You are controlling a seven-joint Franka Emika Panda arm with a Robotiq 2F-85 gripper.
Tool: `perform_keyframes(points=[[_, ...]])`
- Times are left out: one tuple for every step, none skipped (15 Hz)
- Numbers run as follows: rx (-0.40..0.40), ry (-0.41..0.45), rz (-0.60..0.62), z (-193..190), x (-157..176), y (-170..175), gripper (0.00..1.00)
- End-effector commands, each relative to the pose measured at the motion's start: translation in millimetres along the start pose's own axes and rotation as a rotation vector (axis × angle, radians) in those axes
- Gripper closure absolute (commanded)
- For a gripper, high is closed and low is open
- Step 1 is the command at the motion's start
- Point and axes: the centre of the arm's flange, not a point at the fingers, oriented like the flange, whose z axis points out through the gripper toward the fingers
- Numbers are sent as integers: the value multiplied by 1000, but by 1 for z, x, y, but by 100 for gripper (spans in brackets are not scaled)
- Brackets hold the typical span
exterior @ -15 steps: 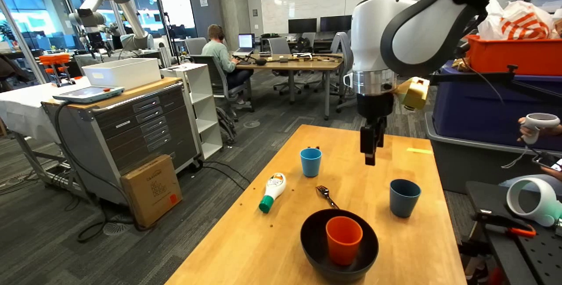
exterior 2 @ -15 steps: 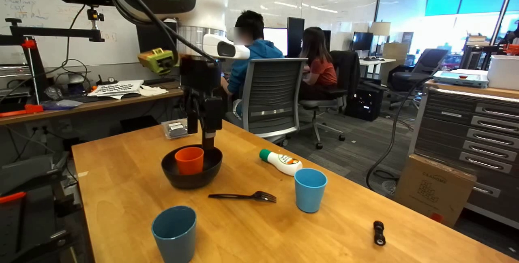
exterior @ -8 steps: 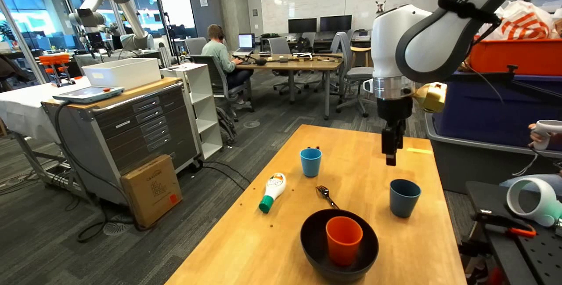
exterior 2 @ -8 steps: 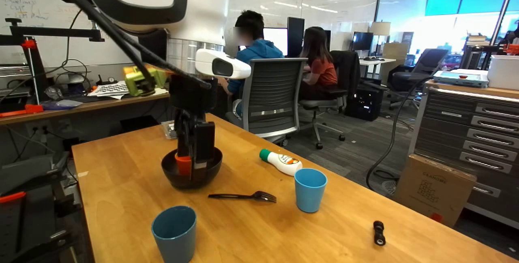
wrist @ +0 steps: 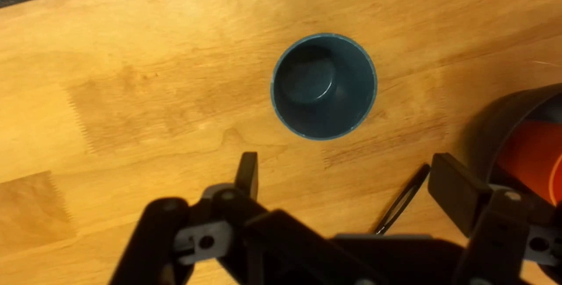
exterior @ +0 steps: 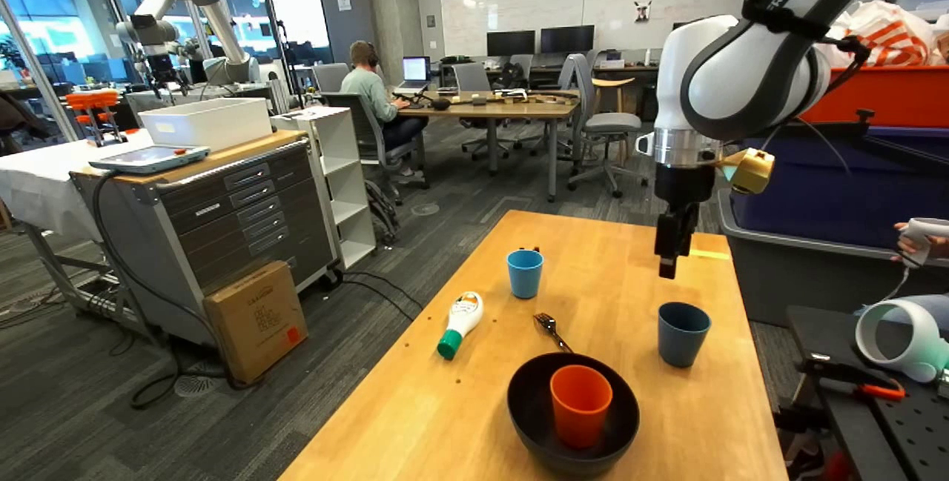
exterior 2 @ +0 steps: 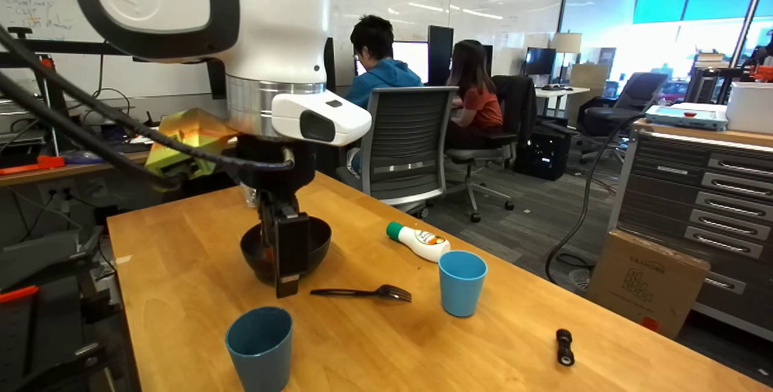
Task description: Place the orange cup inside the black bowl, place the dark blue cup inside the light blue cup and place them inside the orange cup, place the black fork inside the stacked cups
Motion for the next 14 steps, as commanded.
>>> perform_keyframes(points=[[31, 36, -4, 8, -16, 15, 0], [26, 27, -3, 12, -21, 18, 0], [19, 22, -5, 15, -25, 22, 0], [18, 20, -2, 18, -28, 24, 0], [17, 23, 2, 21, -30, 28, 0], [10, 25, 6, 26, -32, 31, 0], [0, 36, 9, 30, -33, 35, 0], [-9, 48, 16, 35, -33, 38, 0], [-18, 54, 21, 39, -34, 43, 0], [-25, 55, 28, 43, -34, 46, 0], [-32, 57, 38, 48, -34, 50, 0], [-38, 56, 45, 52, -34, 53, 0], [-39, 50, 55, 57, -33, 56, 0], [-41, 44, 62, 61, -33, 58, 0]])
